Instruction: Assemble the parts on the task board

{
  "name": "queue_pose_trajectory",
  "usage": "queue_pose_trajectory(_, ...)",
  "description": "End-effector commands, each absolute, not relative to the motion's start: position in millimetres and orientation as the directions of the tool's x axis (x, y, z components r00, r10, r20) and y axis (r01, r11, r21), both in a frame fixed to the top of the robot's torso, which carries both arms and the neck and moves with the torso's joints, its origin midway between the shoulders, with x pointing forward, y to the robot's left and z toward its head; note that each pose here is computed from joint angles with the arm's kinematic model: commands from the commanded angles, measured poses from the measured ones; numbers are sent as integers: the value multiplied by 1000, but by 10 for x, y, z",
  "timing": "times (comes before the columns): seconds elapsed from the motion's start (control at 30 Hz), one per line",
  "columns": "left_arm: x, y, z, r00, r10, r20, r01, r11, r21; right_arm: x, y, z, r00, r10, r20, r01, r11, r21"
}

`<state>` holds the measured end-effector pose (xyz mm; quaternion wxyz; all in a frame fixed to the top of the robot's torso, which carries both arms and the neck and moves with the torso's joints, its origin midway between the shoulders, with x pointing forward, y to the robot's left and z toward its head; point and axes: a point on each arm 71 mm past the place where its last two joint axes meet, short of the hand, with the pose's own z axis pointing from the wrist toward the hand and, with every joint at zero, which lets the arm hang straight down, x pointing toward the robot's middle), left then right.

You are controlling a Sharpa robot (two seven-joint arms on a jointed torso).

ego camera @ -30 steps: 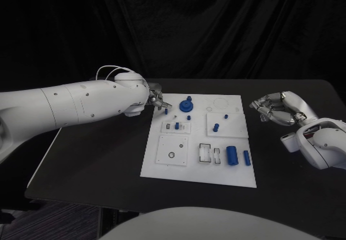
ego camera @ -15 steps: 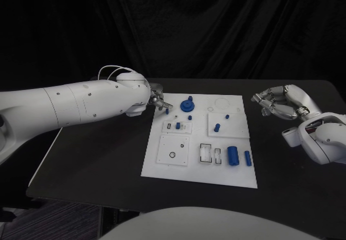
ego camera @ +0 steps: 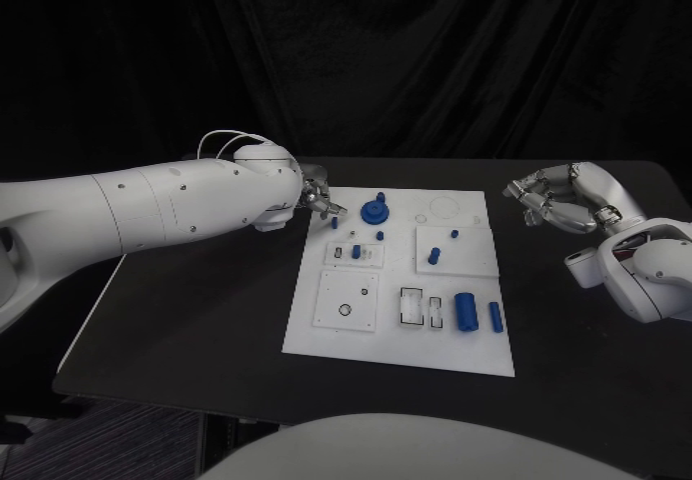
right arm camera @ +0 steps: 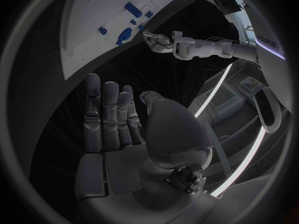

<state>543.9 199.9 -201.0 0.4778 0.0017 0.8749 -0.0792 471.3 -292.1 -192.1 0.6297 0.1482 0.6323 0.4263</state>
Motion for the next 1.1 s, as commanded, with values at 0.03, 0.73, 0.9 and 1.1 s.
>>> queue_pose_trajectory(0.03, 5443, 1955, -2015, -536, -72, -841, 108, 982, -153, 4731, -2914, -1923, -173, 722, -670, -335, 596, 729)
queue_pose_trajectory(0.73, 5465, 1941, -2082, -559, -56, -827, 92, 987, -129, 4737, -2900, -1921, -178, 721, -669, -337, 594, 730)
queue_pose_trajectory(0.9, 5462, 1939, -2099, -565, -52, -823, 89, 988, -123, 4739, -2894, -1924, -181, 721, -669, -337, 594, 731)
queue_pose_trajectory(1.1, 5466, 1948, -2123, -572, -49, -819, 83, 990, -117, 4740, -2893, -1927, -184, 721, -669, -335, 594, 732)
